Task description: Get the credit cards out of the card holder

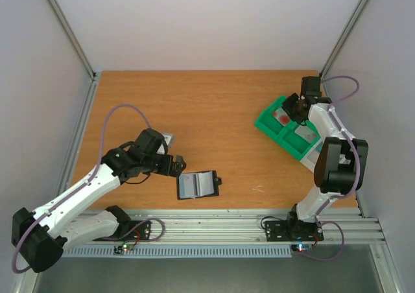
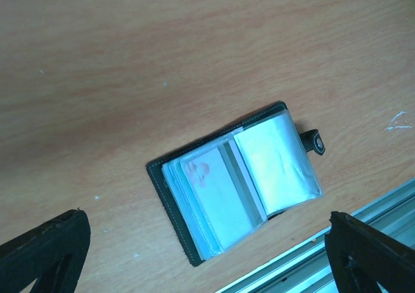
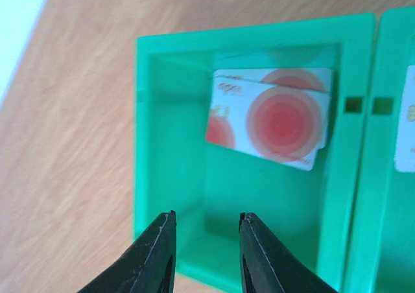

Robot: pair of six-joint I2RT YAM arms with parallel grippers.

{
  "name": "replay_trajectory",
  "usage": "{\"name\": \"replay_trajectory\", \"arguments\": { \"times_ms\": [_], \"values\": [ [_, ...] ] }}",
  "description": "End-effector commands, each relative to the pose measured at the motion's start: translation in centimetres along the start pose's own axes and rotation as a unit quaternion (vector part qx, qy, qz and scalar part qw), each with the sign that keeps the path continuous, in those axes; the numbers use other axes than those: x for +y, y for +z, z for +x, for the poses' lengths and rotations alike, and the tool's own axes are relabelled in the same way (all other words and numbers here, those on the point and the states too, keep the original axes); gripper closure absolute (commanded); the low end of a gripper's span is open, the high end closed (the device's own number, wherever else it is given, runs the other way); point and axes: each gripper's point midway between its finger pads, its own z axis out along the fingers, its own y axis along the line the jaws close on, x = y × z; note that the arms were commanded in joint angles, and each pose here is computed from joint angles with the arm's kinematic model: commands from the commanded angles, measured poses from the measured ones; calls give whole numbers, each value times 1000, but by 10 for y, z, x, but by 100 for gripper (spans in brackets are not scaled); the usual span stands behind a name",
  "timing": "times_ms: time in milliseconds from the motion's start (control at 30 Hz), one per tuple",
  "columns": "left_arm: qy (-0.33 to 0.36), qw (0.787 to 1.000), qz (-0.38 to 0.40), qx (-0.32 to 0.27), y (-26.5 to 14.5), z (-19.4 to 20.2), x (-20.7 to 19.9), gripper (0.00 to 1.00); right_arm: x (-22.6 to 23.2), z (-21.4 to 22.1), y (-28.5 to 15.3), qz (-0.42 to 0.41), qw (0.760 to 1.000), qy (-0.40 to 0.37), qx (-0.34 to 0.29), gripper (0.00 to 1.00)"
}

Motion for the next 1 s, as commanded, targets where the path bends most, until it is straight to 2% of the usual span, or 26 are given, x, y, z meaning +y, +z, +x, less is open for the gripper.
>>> {"name": "replay_trajectory", "arguments": {
  "times_ms": [0,300,433,600,967],
  "values": [
    [-39,998,38,-6,16,-1,-9,1,24,13,-36,-65,997,12,30,71],
    [-114,983,145,-15,36,14,-30,1,48,88,-73,-157,981,-10,115,71],
    [-166,973,161,-12,45,22,-25,1,60,134,-85,-179,970,-57,156,71],
    [-192,966,176,-11,52,24,-23,1,69,181,-95,-196,955,-109,195,71],
    [-264,936,229,-36,67,19,-12,1,76,290,-113,-232,900,-229,290,70]
  ]
}}
